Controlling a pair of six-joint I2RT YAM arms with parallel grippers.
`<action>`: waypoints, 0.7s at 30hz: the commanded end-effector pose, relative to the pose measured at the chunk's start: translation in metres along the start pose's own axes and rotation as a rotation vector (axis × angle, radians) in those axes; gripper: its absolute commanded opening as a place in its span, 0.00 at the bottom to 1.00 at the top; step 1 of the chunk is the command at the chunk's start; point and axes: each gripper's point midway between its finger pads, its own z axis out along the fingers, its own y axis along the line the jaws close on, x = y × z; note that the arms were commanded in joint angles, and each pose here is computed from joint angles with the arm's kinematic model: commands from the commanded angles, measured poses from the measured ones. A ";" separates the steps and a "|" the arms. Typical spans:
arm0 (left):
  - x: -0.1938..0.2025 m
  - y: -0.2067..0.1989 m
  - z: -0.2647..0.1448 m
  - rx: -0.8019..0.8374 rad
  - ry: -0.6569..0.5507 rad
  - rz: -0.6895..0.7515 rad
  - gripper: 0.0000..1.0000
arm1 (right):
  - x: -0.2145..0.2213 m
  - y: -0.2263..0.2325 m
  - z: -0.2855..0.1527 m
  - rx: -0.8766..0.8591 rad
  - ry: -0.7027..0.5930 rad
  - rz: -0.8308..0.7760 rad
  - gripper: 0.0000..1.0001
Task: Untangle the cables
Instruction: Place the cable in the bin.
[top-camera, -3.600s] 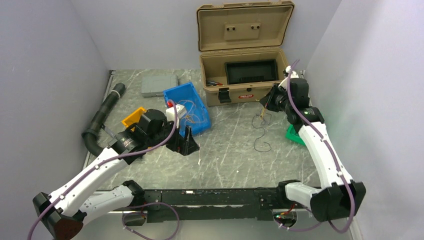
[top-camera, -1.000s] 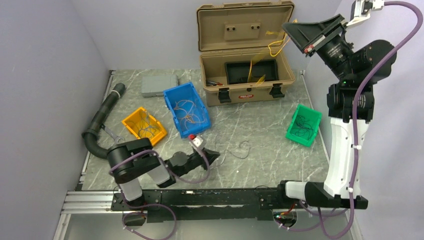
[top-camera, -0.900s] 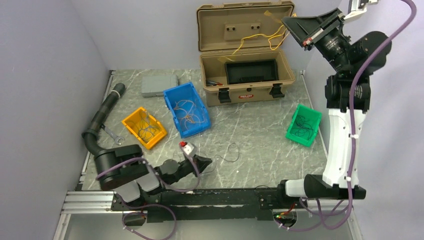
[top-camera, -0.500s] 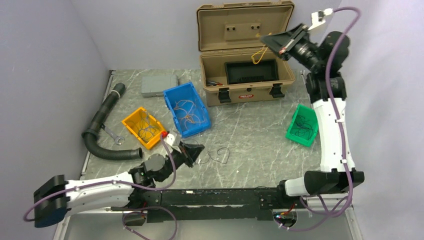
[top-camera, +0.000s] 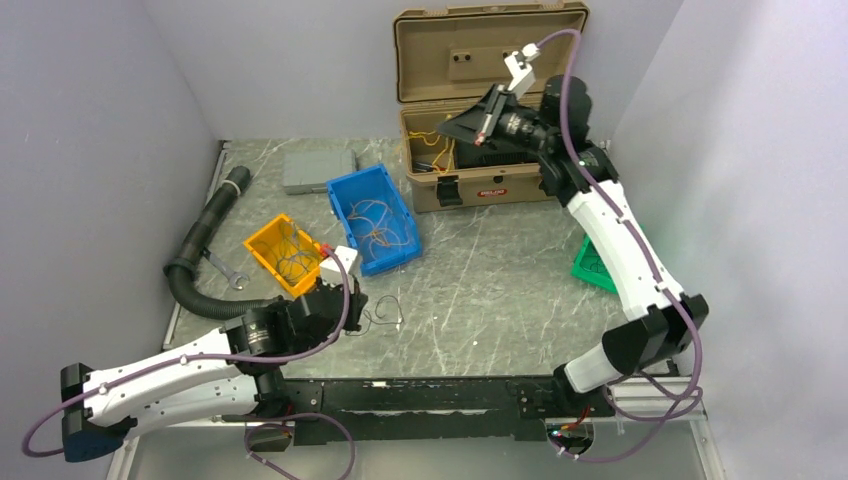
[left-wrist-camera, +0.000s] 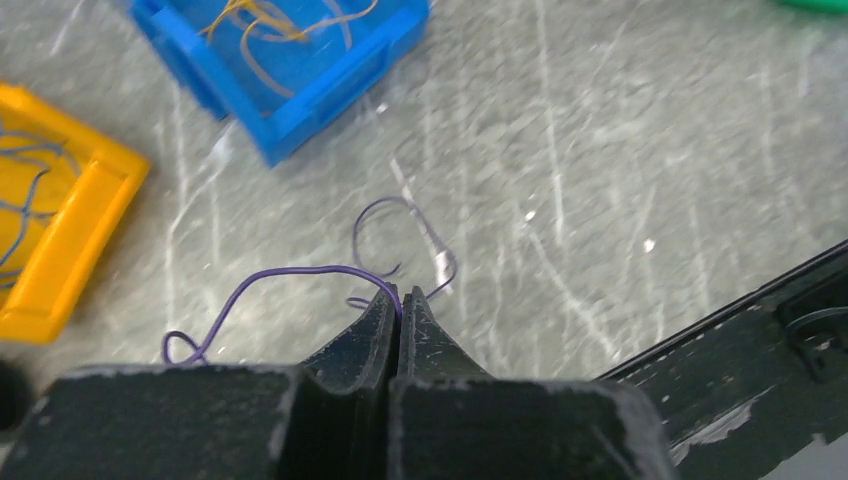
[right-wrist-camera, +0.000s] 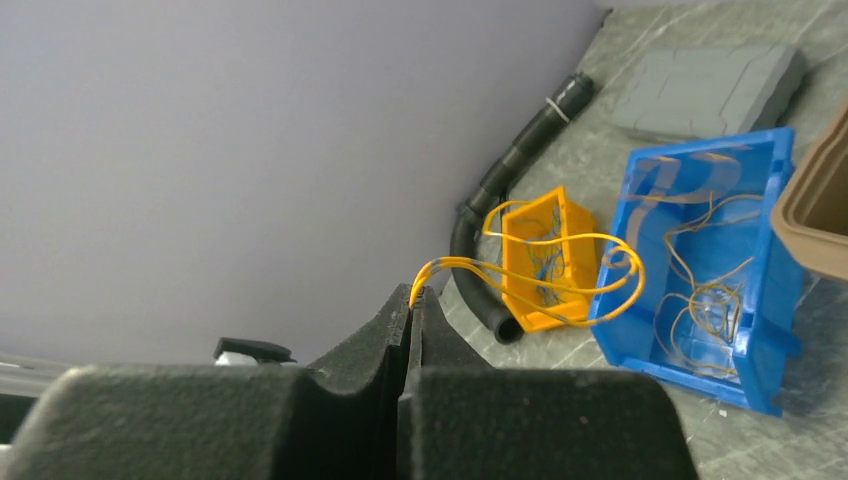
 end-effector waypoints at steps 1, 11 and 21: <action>-0.001 0.025 -0.023 -0.109 0.073 0.012 0.00 | 0.012 0.001 0.027 -0.021 0.044 -0.060 0.00; -0.026 0.026 -0.048 -0.085 0.061 0.021 0.00 | 0.055 -0.023 0.069 -0.010 0.175 -0.089 0.00; -0.034 0.024 -0.053 -0.095 0.090 0.067 0.00 | 0.091 -0.050 0.103 0.042 0.279 -0.122 0.00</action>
